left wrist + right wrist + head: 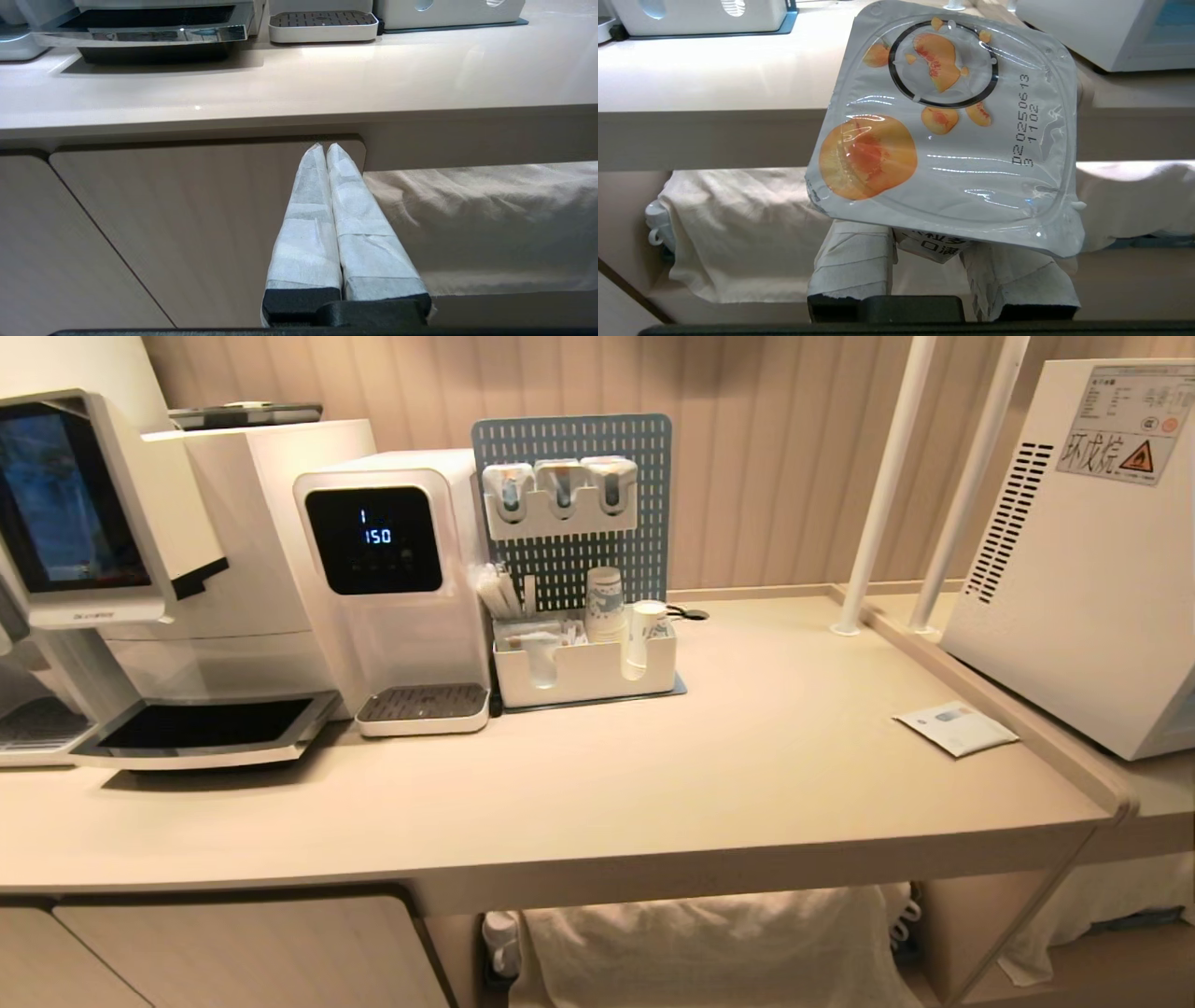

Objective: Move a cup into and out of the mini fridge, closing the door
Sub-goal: Place the yoghurt on the table

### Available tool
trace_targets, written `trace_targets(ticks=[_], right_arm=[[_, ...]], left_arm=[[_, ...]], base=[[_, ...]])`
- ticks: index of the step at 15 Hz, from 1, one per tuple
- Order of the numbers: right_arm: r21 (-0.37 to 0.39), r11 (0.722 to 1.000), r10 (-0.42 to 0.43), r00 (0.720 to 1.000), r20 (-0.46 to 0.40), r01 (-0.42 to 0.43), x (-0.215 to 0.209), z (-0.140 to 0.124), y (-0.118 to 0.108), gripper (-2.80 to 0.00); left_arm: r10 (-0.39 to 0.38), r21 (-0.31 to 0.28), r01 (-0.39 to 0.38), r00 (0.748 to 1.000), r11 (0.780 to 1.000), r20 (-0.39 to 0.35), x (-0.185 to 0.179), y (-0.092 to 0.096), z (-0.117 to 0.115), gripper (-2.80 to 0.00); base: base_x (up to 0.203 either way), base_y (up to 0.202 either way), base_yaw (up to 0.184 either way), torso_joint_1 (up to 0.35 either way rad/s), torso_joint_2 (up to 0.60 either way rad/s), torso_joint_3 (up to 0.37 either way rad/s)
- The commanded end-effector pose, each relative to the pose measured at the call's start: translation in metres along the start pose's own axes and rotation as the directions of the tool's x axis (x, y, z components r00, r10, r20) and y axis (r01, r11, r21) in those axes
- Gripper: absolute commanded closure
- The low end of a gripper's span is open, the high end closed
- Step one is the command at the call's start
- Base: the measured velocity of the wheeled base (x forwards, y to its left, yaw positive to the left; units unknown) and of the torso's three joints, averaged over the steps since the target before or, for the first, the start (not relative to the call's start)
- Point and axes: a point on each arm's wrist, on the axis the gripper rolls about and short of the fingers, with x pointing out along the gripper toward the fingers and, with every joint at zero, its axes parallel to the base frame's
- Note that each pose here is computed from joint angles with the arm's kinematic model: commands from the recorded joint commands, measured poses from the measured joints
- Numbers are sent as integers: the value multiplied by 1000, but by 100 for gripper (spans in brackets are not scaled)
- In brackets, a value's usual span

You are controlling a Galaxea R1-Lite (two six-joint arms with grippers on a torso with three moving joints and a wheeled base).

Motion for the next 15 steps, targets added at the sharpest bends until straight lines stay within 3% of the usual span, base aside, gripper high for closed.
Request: trace_targets(ticks=[1,15], right_arm=[[-1,1000,1,1000,-8,-1,1,-3,0,0],[13,1000,-5,1000,-10,5,1,-3,0,0]], left_arm=[[1,-2,-1,1000,1000,-1,0,0,0,0],[-1,-11,1,1000,1000,-2,0,0,0,0]], base=[[175,0,-2,-1,5,-1],[9,0,0,0,0,0]])
